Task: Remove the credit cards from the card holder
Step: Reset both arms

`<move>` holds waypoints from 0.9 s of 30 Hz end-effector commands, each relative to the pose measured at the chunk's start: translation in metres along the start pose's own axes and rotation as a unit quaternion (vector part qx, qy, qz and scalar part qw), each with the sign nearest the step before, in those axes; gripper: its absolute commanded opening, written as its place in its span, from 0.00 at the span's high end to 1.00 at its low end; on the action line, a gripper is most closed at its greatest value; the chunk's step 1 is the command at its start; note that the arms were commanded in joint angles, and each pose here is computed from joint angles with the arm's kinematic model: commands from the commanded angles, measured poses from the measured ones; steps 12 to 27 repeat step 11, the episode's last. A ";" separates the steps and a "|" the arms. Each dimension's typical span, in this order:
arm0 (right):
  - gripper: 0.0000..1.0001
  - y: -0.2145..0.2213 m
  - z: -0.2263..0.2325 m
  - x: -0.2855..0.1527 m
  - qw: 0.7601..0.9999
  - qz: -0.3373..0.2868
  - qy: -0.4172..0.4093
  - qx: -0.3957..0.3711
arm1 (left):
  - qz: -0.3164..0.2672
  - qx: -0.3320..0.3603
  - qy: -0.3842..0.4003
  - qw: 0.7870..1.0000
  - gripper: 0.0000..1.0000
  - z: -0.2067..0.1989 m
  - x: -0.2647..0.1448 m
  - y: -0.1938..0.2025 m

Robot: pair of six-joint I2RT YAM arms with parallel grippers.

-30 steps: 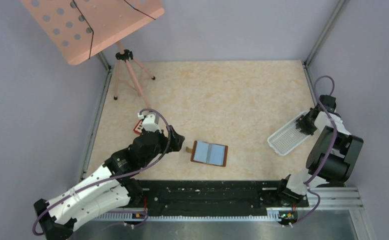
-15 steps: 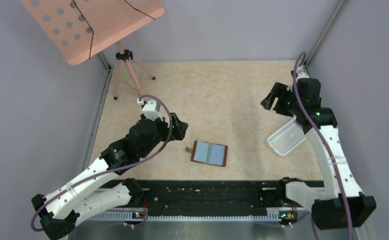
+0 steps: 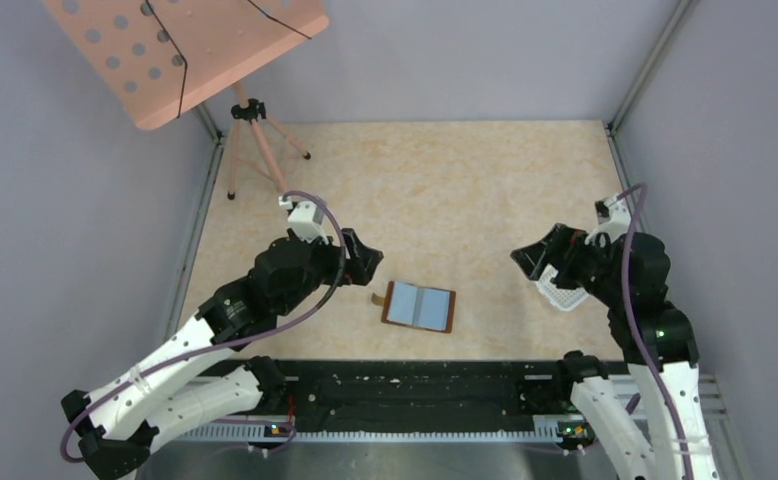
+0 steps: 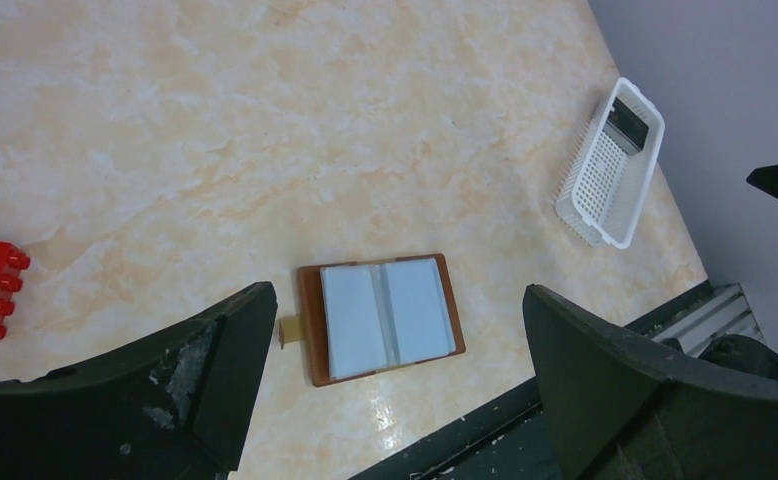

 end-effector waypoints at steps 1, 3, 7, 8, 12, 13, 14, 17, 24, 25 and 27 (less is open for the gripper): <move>0.01 0.011 0.002 -0.006 0.999 -0.006 -0.021 0.031 | -0.023 -0.015 0.033 0.999 0.01 -0.004 -0.006 -0.004; 0.01 0.013 0.002 -0.006 0.999 -0.006 -0.024 0.033 | -0.027 -0.020 0.033 0.999 0.01 -0.003 -0.007 -0.003; 0.01 0.011 0.003 -0.005 0.999 -0.003 -0.026 0.027 | -0.033 -0.026 0.032 0.999 0.01 0.001 -0.009 0.001; 0.01 0.011 0.002 -0.005 0.999 -0.003 -0.025 0.025 | -0.034 -0.027 0.031 0.999 0.01 0.002 -0.009 0.002; 0.01 0.010 0.003 -0.005 0.999 -0.004 -0.028 0.020 | -0.032 -0.028 0.025 0.999 0.01 0.003 -0.008 0.004; 0.01 0.010 0.003 -0.005 0.999 -0.004 -0.028 0.020 | -0.032 -0.028 0.025 0.999 0.01 0.003 -0.008 0.004; 0.01 0.010 0.003 -0.005 0.999 -0.004 -0.028 0.020 | -0.032 -0.028 0.025 0.999 0.01 0.003 -0.008 0.004; 0.01 0.010 0.003 -0.005 0.999 -0.004 -0.028 0.020 | -0.032 -0.028 0.025 0.999 0.01 0.003 -0.008 0.004; 0.01 0.010 0.003 -0.005 0.999 -0.004 -0.028 0.020 | -0.032 -0.028 0.025 0.999 0.01 0.003 -0.008 0.004; 0.01 0.010 0.003 -0.005 0.999 -0.004 -0.028 0.020 | -0.032 -0.028 0.025 0.999 0.01 0.003 -0.008 0.004; 0.01 0.010 0.003 -0.005 0.999 -0.004 -0.028 0.020 | -0.032 -0.028 0.025 0.999 0.01 0.003 -0.008 0.004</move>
Point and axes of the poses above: each gripper's point midway between its finger pads, its own x axis out along the fingers, its own z axis along the line the jaws close on, y = z × x, the point moved 9 cm from there along -x, back along the fingers, and after that the axes turned 2 degrees about x, right-handed, at the moved point
